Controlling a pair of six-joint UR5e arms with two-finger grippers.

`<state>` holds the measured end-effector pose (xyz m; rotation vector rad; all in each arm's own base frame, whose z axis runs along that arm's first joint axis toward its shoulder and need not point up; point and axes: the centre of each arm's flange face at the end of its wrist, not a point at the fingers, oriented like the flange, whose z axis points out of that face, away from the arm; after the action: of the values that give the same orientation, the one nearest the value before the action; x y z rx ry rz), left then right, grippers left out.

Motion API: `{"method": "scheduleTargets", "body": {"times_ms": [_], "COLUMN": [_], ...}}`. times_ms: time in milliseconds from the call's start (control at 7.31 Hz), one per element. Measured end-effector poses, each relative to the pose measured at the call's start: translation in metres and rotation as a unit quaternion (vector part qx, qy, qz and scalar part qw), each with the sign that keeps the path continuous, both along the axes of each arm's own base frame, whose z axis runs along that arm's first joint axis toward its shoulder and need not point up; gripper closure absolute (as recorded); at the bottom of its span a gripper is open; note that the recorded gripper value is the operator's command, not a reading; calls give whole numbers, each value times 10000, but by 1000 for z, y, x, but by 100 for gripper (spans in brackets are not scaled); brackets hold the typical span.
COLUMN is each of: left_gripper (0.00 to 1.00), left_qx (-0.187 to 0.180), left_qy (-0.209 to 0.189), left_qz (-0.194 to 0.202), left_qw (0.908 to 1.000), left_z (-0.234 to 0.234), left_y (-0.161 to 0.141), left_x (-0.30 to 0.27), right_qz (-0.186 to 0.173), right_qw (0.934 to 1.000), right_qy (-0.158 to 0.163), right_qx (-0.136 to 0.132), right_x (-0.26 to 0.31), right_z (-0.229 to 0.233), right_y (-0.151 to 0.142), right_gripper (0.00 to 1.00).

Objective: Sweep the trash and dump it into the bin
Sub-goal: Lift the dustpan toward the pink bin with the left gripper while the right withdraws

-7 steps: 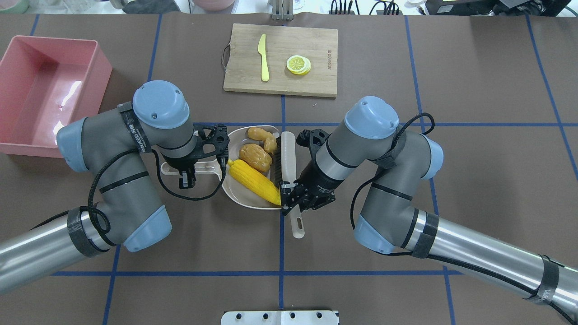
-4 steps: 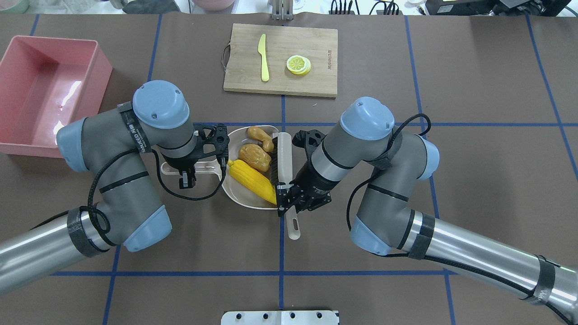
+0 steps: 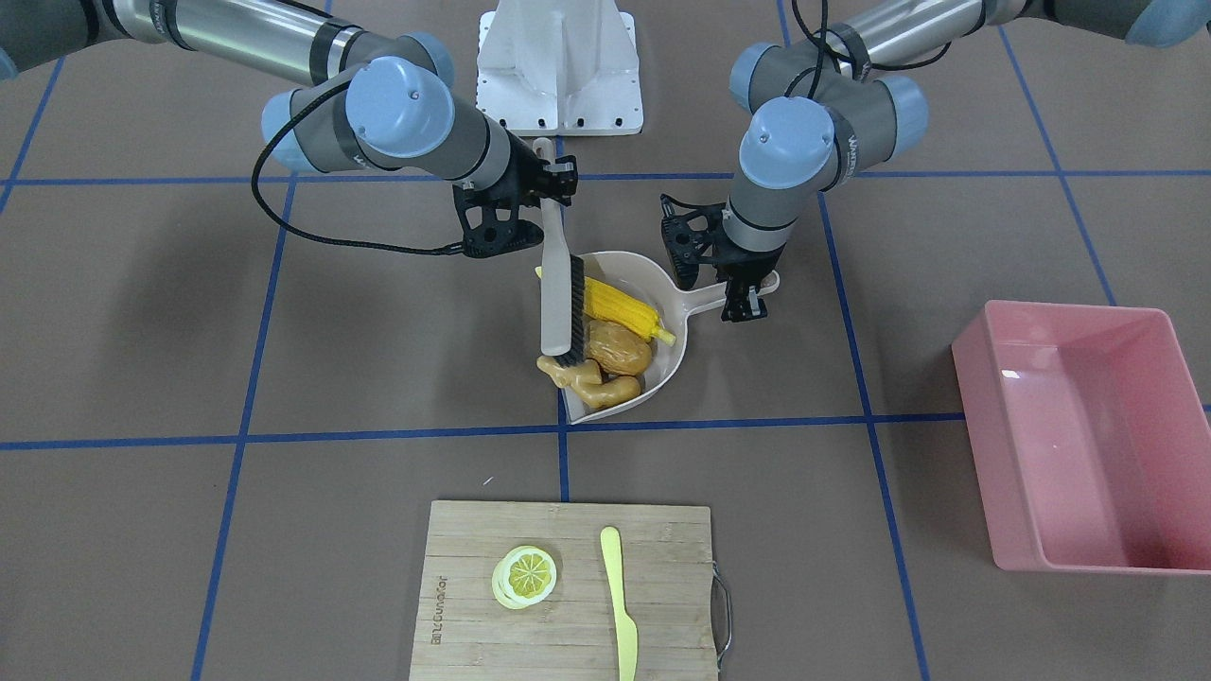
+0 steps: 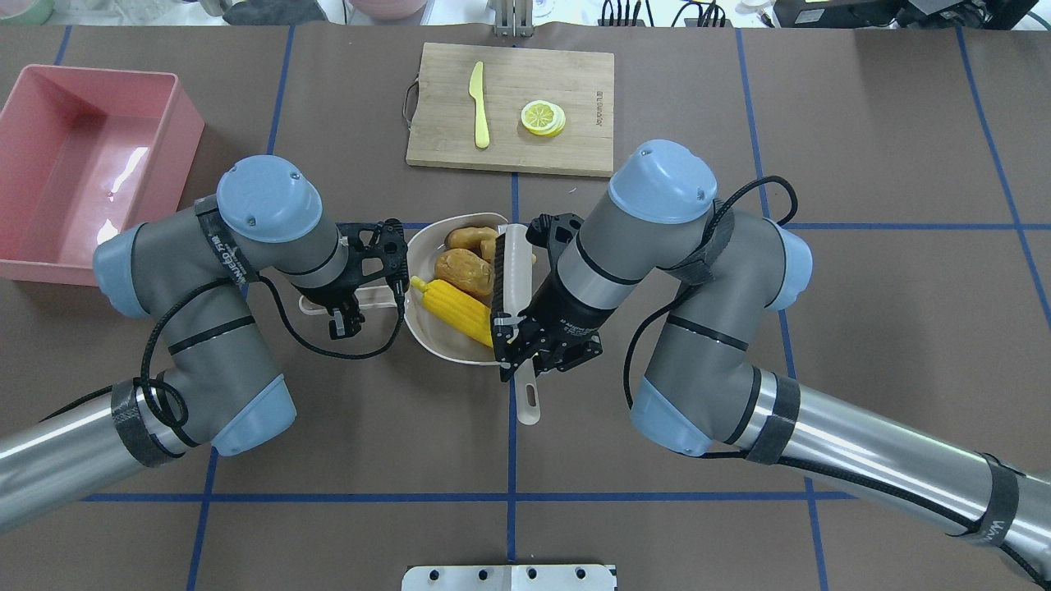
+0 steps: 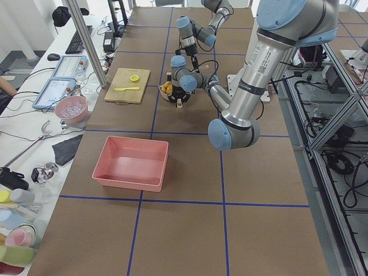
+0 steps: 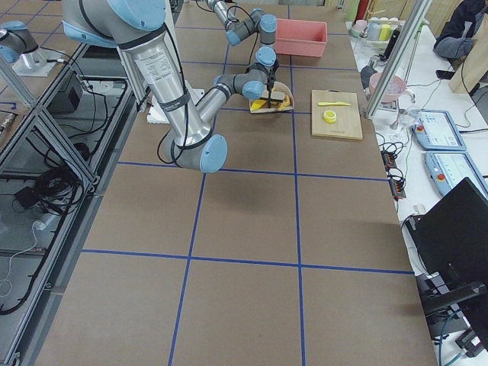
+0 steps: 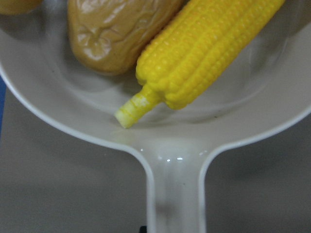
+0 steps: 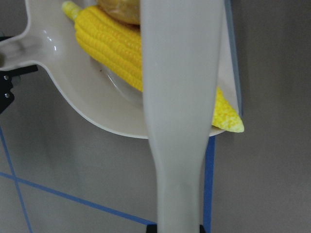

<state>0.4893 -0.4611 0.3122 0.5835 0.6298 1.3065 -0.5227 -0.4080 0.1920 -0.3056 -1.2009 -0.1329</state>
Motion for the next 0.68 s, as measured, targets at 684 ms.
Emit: {"method": "scheduleTargets", "body": {"times_ms": [684], "left_gripper": [100], "left_qx": [187], "left_qy": [520], "left_qz": [-280], "left_qw": [9981], "left_z": [9], "left_y": [-8], "left_x": [-18], "right_qz": [629], "right_qw": [9979], "right_qy": [129], "right_qx": [-26], "right_x": [117], "right_z": [32], "right_y": [-71], "right_gripper": [100]}}
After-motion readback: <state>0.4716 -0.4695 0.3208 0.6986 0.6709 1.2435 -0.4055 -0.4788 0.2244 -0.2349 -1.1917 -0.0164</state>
